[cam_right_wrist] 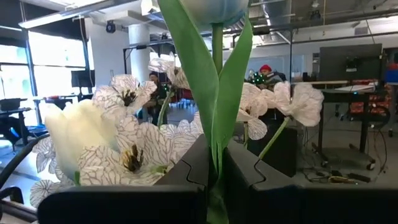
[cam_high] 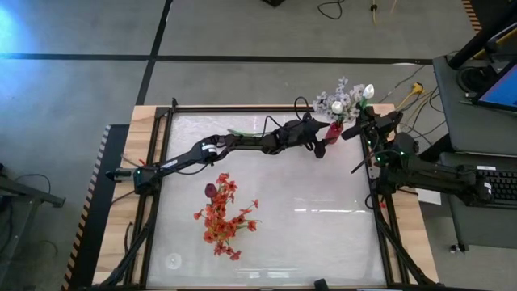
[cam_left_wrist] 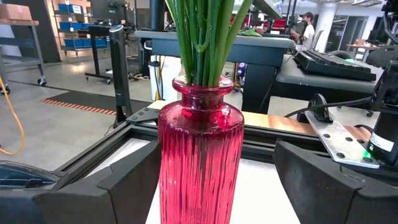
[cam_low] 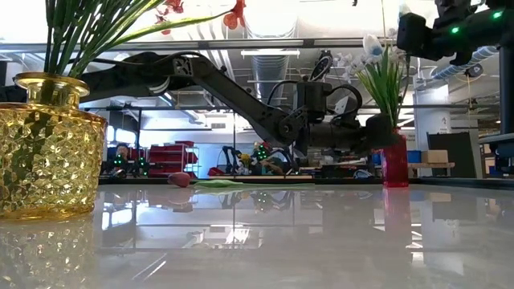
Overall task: Sort flowers into vase by color
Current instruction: Put the white tulip into the red vase
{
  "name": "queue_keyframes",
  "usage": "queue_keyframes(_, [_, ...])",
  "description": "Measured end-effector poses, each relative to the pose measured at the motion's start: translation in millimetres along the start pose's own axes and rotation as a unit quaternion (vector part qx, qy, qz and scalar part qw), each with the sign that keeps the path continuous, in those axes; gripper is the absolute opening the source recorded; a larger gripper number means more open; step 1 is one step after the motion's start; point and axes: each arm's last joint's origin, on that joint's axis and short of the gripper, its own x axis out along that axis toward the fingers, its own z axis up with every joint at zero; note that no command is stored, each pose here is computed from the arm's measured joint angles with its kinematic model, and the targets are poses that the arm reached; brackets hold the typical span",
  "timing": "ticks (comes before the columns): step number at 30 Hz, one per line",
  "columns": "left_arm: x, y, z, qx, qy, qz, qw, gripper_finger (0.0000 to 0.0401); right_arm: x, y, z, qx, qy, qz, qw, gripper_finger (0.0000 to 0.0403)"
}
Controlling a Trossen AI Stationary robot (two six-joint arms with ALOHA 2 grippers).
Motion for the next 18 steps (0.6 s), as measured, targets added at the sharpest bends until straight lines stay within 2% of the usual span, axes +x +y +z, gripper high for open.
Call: queue_keyframes(18, [0.0,0.0,0.0,0.0,0.0,0.0,1.0,0.0295,0.9,3.3,-11.9,-0.026,0.046,0.008,0.999,0.0018])
